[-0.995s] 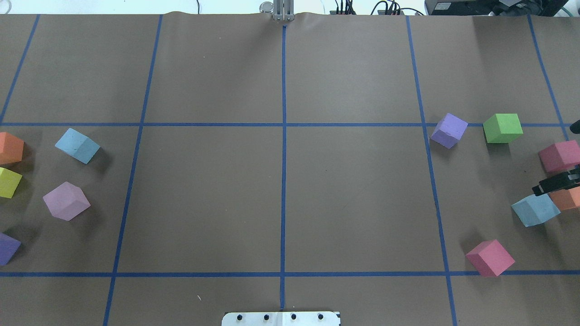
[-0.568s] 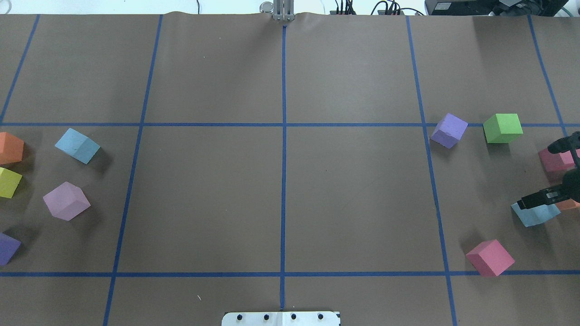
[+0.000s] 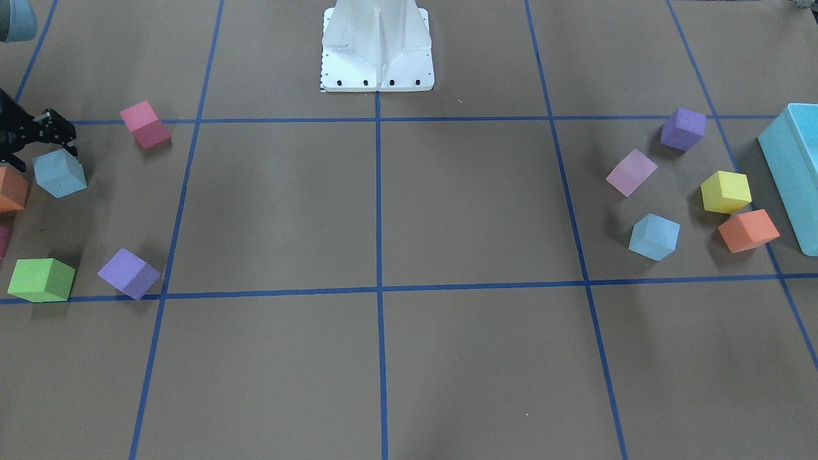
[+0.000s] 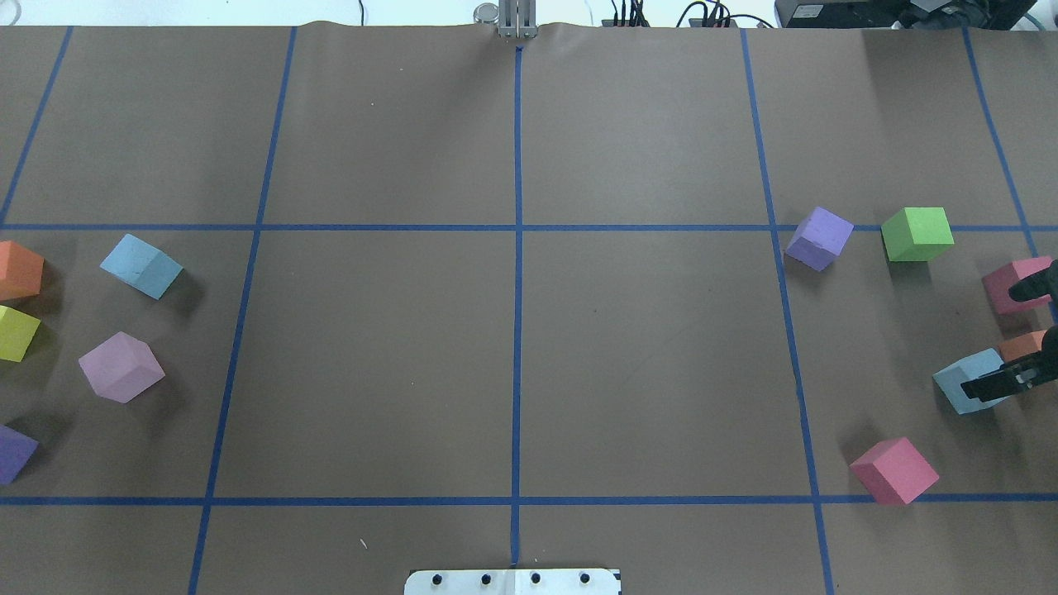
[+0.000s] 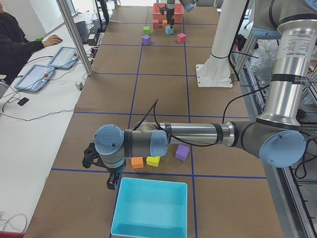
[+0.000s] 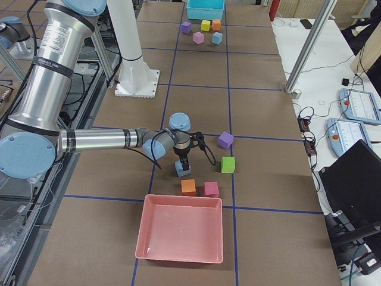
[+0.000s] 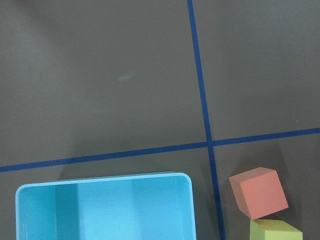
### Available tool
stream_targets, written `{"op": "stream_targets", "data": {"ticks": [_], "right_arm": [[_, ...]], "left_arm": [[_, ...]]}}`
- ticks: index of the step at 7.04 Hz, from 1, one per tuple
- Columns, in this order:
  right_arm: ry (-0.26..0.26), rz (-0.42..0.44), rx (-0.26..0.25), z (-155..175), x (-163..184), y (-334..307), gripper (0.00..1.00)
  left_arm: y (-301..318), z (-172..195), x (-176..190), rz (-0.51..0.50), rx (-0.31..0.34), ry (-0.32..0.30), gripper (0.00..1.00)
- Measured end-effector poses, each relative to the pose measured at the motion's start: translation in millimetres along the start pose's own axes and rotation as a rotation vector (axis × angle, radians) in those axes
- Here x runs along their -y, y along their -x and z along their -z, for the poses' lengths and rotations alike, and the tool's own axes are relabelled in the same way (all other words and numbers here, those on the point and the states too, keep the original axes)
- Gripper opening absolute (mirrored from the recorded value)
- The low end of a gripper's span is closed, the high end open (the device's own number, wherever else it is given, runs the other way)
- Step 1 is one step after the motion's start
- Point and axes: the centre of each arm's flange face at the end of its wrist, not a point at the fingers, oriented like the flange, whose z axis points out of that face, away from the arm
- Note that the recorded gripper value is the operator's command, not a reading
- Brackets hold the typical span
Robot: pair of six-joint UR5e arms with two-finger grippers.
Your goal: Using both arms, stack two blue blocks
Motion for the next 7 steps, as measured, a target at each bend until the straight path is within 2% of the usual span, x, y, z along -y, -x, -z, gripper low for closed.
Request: {"op": "stream_targets", "data": {"ticks": [4,7], "right_arm": [[0.001,0.063,-0.033,-11,2,9,1.00],[0.007,0.067,-0.040,-18,4,7,0.94]], "left_arm": [[1,0,0,0.001,0.001,0.001,0.98],[1,-1,0,0.001,0.001,0.001,0.98]]}}
